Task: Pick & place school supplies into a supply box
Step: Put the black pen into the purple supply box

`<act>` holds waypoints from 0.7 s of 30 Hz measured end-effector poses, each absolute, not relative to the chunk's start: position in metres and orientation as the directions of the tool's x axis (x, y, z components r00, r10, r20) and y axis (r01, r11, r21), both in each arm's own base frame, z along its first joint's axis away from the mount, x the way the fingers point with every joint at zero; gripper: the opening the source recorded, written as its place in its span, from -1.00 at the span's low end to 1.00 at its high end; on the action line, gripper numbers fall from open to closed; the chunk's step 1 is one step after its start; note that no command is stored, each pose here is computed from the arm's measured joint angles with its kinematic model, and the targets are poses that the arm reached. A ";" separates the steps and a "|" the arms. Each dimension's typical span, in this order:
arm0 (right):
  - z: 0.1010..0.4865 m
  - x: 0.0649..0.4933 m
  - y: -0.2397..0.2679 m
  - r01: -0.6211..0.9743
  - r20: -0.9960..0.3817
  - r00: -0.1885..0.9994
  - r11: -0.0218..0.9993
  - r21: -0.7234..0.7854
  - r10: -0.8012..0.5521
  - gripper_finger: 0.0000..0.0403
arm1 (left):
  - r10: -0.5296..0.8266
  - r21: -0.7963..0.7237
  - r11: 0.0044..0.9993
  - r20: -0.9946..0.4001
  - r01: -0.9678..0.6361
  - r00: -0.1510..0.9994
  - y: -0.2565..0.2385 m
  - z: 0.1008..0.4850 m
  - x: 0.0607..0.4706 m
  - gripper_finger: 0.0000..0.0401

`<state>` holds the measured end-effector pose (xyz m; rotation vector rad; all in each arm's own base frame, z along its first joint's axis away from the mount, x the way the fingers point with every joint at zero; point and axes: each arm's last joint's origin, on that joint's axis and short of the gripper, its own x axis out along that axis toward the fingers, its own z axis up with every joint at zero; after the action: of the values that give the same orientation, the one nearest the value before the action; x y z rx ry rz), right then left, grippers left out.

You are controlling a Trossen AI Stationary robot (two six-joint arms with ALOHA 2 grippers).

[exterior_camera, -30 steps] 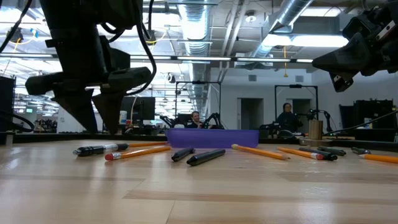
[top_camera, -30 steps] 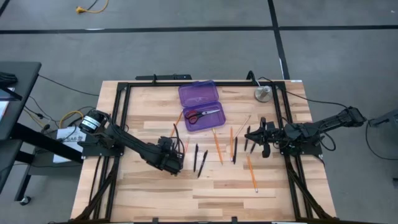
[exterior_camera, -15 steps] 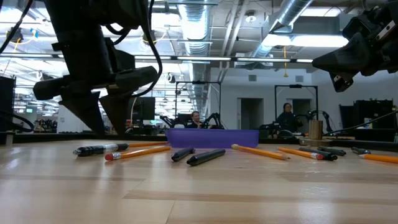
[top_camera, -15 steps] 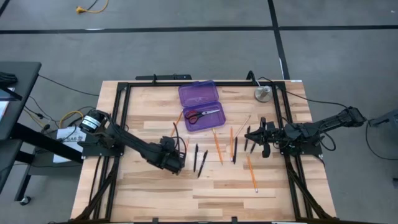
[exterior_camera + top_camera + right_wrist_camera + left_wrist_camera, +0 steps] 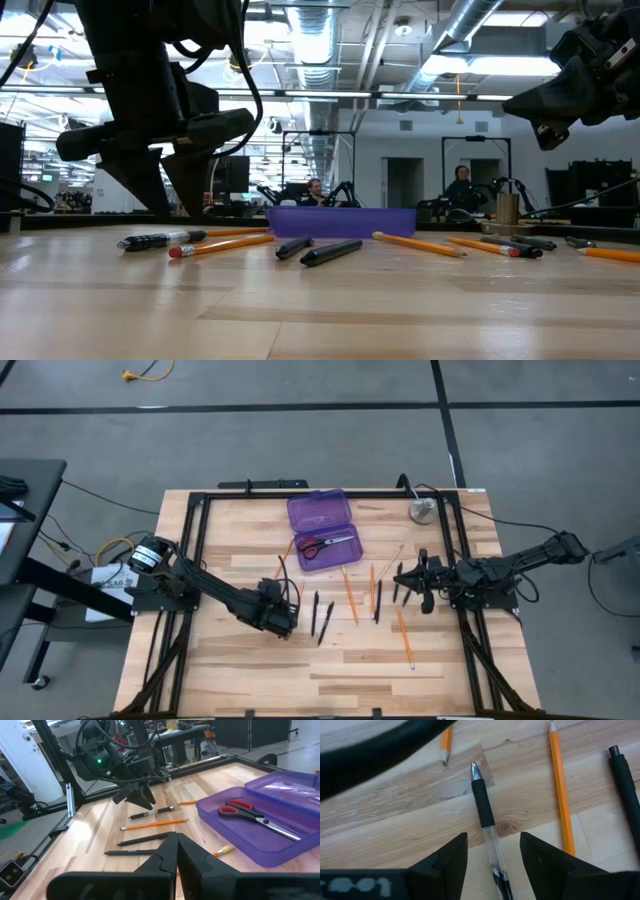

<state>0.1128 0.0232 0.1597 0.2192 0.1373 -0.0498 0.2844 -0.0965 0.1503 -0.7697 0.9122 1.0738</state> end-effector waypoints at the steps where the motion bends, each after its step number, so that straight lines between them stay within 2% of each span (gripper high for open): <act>1: 0.160 0.113 0.023 0.065 -0.141 0.989 0.975 0.213 -0.035 -1.00 | 0.385 -0.086 0.299 -0.900 -0.950 0.203 -0.097 0.150 0.284 -0.16; 9: 0.160 0.113 0.023 0.064 -0.139 0.990 0.975 0.214 -0.035 -1.00 | 0.375 -0.084 0.299 -0.905 -0.950 0.199 -0.097 0.150 0.284 -0.16; 16: 0.160 0.113 0.023 0.063 -0.136 0.990 0.974 0.215 -0.034 -1.00 | 0.364 -0.026 0.312 -0.920 -0.950 0.145 -0.100 0.120 0.294 -0.16; 21: 0.161 0.113 0.023 0.062 -0.130 0.991 0.974 0.217 -0.034 -1.00 | 0.378 -0.003 0.305 -0.917 -0.952 0.124 -0.101 0.113 0.295 -0.16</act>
<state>0.1129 0.0233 0.1608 0.2226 0.1264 -0.0483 0.2955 -0.1011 0.1132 -0.7295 0.9950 1.1064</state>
